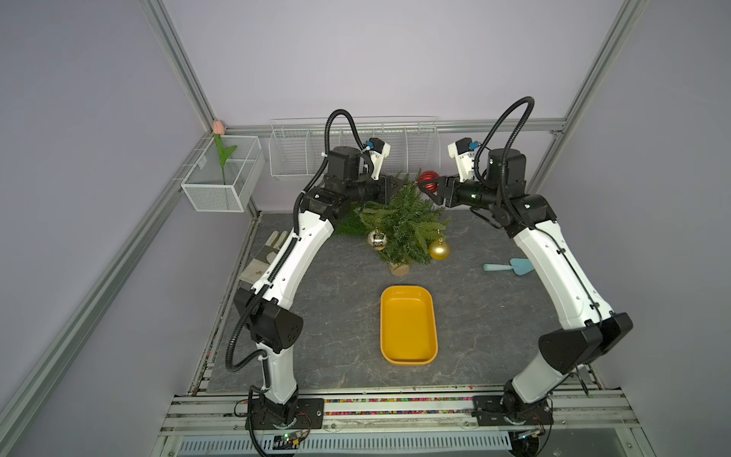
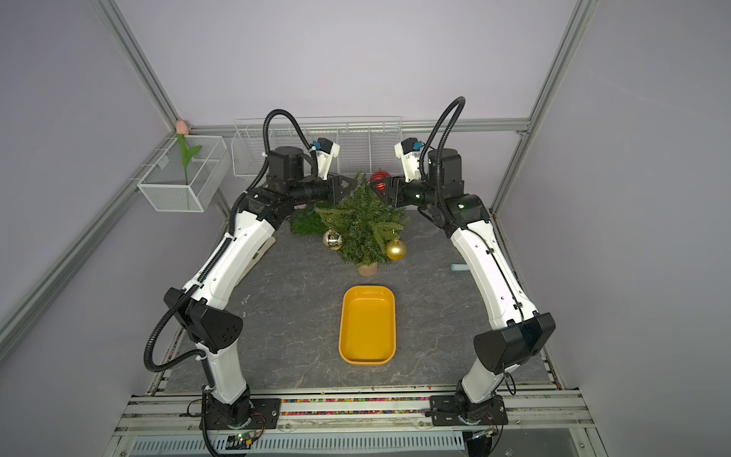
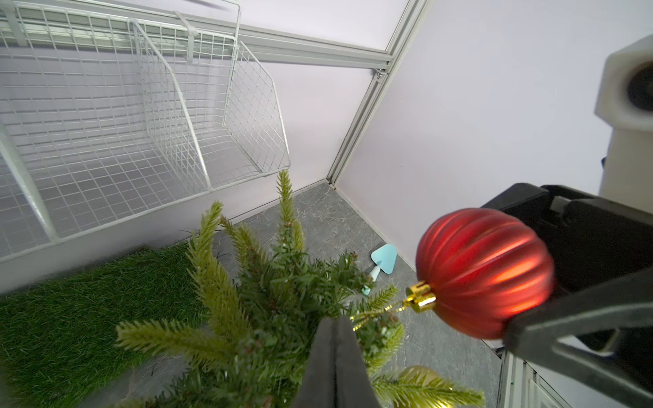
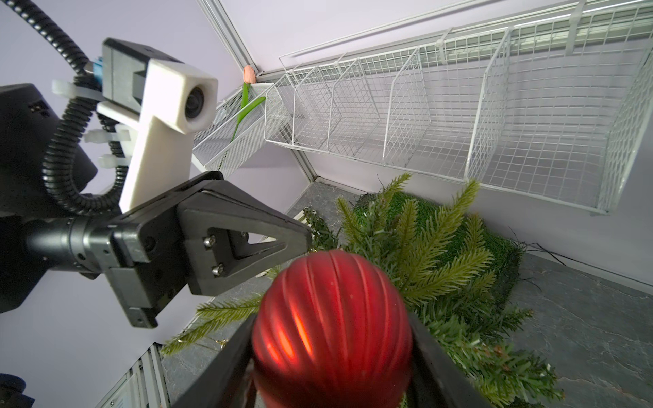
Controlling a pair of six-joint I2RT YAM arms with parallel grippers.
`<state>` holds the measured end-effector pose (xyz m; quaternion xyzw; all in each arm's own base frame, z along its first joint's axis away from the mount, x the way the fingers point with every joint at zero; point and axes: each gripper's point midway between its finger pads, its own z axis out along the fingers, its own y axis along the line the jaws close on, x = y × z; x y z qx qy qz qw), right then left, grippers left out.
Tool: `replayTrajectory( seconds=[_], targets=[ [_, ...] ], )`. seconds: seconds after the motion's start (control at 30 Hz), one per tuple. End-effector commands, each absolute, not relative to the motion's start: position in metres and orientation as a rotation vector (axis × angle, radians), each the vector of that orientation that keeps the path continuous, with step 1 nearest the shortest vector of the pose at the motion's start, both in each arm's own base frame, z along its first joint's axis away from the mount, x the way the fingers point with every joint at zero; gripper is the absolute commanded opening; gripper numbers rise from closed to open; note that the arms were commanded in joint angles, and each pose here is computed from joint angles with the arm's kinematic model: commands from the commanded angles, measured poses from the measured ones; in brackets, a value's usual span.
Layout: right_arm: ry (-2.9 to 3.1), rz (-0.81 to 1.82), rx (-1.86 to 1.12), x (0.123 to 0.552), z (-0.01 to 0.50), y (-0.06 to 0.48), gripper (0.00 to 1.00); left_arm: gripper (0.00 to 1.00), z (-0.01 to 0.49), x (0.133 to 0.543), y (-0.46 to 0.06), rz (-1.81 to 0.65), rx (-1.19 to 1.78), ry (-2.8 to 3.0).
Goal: Decorate the small christmas tree with ornaments
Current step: Hang an ornament on the christmas tree.
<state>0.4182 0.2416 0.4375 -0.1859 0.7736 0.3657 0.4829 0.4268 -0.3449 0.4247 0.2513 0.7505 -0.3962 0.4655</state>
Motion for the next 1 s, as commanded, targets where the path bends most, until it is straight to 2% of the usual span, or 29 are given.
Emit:
replayTrajectory(
  seconds=[0.0, 0.97],
  targets=[
    [1.865, 0.916, -0.460, 0.421, 0.441, 0.246, 0.47, 0.00, 0.445, 0.419, -0.338, -0.974, 0.602, 1.801],
    [1.840, 0.928, -0.471, 0.421, 0.449, 0.250, 0.47, 0.00, 0.452, 0.417, -0.337, -0.982, 0.594, 1.777]
  ],
)
